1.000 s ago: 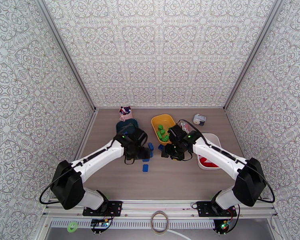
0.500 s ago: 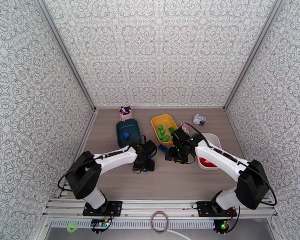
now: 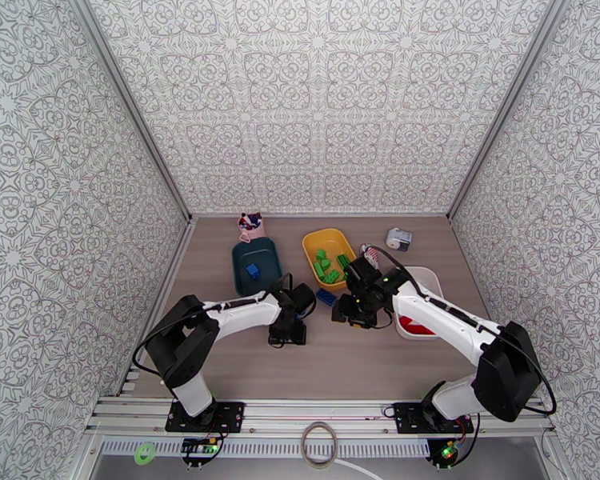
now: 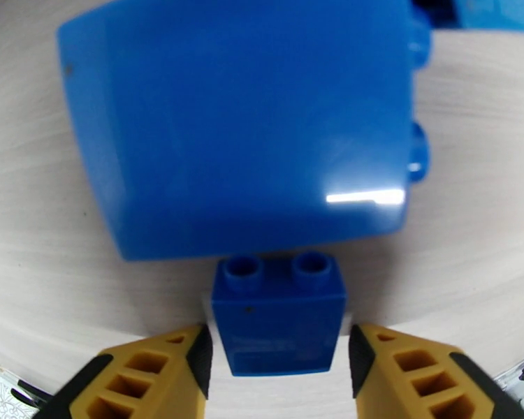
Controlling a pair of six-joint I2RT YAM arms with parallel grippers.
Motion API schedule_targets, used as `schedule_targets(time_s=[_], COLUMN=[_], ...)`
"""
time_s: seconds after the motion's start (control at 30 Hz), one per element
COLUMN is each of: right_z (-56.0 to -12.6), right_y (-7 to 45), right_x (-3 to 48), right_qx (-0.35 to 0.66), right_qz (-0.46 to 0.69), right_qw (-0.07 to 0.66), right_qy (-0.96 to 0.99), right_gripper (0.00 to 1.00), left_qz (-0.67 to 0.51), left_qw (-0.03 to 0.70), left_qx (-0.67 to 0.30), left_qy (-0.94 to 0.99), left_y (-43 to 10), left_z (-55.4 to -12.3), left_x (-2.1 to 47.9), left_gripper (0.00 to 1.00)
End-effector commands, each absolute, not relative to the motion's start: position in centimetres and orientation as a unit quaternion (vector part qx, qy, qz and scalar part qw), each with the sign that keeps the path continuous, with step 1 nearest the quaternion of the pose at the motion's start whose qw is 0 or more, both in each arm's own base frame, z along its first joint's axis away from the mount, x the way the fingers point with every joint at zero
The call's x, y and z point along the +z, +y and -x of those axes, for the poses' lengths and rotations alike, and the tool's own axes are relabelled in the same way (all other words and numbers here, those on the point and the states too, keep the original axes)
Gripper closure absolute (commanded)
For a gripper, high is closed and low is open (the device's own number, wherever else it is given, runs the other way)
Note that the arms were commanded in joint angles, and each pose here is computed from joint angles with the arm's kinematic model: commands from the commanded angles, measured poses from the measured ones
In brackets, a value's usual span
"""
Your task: Sort the legos into containers by color
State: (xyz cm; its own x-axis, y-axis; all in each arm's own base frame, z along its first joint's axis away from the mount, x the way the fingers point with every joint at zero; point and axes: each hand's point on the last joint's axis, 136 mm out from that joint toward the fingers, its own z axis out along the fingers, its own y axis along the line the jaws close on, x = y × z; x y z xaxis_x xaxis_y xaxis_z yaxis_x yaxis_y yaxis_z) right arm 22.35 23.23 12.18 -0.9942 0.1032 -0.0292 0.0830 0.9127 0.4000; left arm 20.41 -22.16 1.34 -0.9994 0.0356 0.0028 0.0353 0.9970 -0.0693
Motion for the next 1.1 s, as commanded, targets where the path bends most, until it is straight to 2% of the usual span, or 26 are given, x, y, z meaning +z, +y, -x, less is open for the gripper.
schedule_targets(time_s=[0.0,0.53,0.83,1.07], right_z=[-22.4,-23.2,-24.6,-26.0], right_y=[23.2,23.9,26.2,31.3], right_x=[12.5,12.6,12.7,12.9], right_qx=[0.215,0.221,0.245,0.27], right_qz=[-0.056,-0.056,-0.041,-0.002], right_qw=[0.026,0.027,0.02,0.008], right_qy=[0.975,0.973,0.968,0.963], right_gripper=[0.48,0.49,0.49,0.48], left_qz=[0.017,0.041,0.042,-0.032], left_qw=[0.002,-0.012,-0.06,-0.106], left_qx=[0.044,0.08,0.135,0.18], left_qy=[-0.999,-0.996,-0.988,-0.977], left_y=[-22.8,-24.5,-24.2,-21.0], left_z=[-21.2,-22.7,-23.4,-27.3], left_x=[1.0,3.4,8.5,12.4], left_gripper=[0.49,0.67,0.68,0.69])
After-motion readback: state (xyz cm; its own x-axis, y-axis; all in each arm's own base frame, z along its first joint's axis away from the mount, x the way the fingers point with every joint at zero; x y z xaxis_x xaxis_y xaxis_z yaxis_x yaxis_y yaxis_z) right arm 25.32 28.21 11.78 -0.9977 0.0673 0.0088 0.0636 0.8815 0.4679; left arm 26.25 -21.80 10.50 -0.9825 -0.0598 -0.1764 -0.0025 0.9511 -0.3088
